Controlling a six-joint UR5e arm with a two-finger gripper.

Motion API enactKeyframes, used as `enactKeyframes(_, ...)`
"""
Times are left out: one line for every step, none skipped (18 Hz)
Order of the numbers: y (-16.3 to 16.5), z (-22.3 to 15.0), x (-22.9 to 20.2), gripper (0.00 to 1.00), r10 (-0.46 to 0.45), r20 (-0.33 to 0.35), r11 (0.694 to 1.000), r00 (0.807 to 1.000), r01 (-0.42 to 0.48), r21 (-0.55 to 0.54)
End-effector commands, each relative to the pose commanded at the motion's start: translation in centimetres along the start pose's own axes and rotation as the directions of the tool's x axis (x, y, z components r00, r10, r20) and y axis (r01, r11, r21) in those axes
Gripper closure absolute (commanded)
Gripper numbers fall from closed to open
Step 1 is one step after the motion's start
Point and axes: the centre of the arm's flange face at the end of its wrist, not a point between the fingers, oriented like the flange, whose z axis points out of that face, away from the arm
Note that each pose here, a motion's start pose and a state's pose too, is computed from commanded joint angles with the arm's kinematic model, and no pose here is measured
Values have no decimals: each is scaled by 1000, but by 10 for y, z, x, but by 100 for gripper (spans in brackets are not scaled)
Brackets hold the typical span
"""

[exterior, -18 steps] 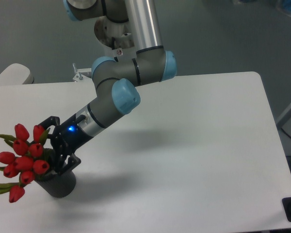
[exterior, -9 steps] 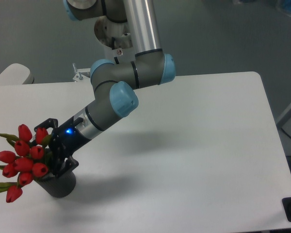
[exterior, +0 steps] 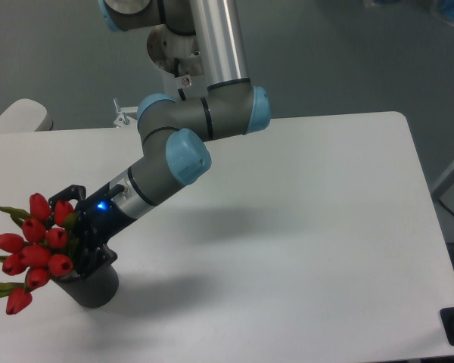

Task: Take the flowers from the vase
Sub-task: 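Close the gripper on the bundle of tulip stems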

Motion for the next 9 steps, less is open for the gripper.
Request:
enactKeyframes(-2,-1,0,39,4,2,1000,1000,-4,1)
enactKeyframes(-3,-3,0,42,5,4,1000,1000,-5,2)
enactKeyframes(-2,-2,0,45,3,3,1000,1000,-3,1)
enactKeyframes(-3,-3,1,48,5,4,1000,1000,-5,2)
enactKeyframes(-3,-3,1,50,5,4,1000,1000,-5,2)
enactKeyframes(-3,-3,1,51,5,4,1000,1000,-5,2)
enactKeyframes(-3,-3,1,52,5,4,1000,1000,-5,2)
enactKeyframes(-3,-4,1,52,5,6,1000,1000,-5,2)
enactKeyframes(-2,-4,1,52,4,5,1000,1000,-4,2)
